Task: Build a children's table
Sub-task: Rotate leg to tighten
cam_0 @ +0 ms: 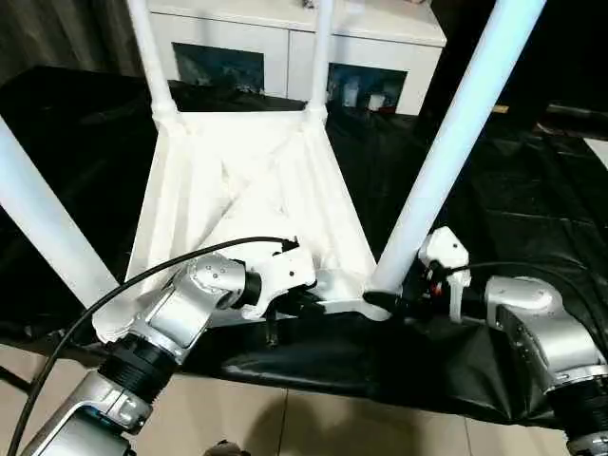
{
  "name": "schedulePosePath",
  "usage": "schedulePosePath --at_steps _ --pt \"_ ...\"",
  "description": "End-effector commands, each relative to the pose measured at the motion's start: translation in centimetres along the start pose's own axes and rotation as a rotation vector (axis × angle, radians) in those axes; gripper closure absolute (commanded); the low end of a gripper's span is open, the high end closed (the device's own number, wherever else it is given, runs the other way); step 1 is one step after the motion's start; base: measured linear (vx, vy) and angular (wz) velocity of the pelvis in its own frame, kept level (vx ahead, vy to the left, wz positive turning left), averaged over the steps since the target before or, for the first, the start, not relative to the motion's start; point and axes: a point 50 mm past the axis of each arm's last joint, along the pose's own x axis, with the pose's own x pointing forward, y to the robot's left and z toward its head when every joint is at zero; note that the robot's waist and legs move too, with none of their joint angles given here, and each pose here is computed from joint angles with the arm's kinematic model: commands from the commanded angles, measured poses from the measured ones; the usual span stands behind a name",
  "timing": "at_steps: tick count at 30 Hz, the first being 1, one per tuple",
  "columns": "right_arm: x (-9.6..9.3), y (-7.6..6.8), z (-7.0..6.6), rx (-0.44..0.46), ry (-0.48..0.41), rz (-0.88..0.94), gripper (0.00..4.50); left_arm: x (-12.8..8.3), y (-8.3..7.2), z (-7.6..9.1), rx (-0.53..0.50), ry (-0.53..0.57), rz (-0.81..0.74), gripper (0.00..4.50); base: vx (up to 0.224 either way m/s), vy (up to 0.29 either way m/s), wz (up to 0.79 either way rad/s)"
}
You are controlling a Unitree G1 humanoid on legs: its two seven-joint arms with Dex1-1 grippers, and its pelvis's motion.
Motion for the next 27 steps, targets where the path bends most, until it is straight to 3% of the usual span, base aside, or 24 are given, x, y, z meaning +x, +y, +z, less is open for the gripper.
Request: schedulePosePath --at_steps 1,5,10,17,22,23,27 --pt "-0.2 -0.3 0.3 -0.033 0.017 0.002 1.05 0.7 -0.8 -0.1 0.013 0.004 -0.068 4.50 0.000 0.000 0.00" --pt "-0.5 -0.2 -0.1 -0.040 0.039 0.025 1.52 0.7 -0.7 -0.3 0.012 0.012 -0.065 4.50 0.000 0.000 0.00" --pt "-0.6 -0.4 -0.3 -0.033 0.035 0.023 1.77 0.5 -0.5 -0.4 0.015 0.019 -0.063 4.50 0.000 0.000 0.00" --pt "-0.5 -0.2 -0.7 -0.016 0.034 0.030 1.81 0.5 -0.5 -0.6 0.006 0.019 -0.061 4.50 0.000 0.000 0.00" --pt "0.1 -1.5 -1.5 0.073 0.003 -0.186 1.82 0.9 0.4 -0.8 -0.103 -0.004 0.049 4.50 0.000 0.000 0.00" --pt "0.7 -2.0 -2.0 0.143 -0.017 -0.321 1.83 1.4 1.0 -0.5 -0.153 -0.021 0.126 4.50 0.000 0.000 0.00" --pt "2.2 -2.1 -2.7 0.245 -0.039 -0.508 1.83 2.4 2.0 0.4 -0.255 -0.069 0.240 4.50 0.000 0.000 0.00"
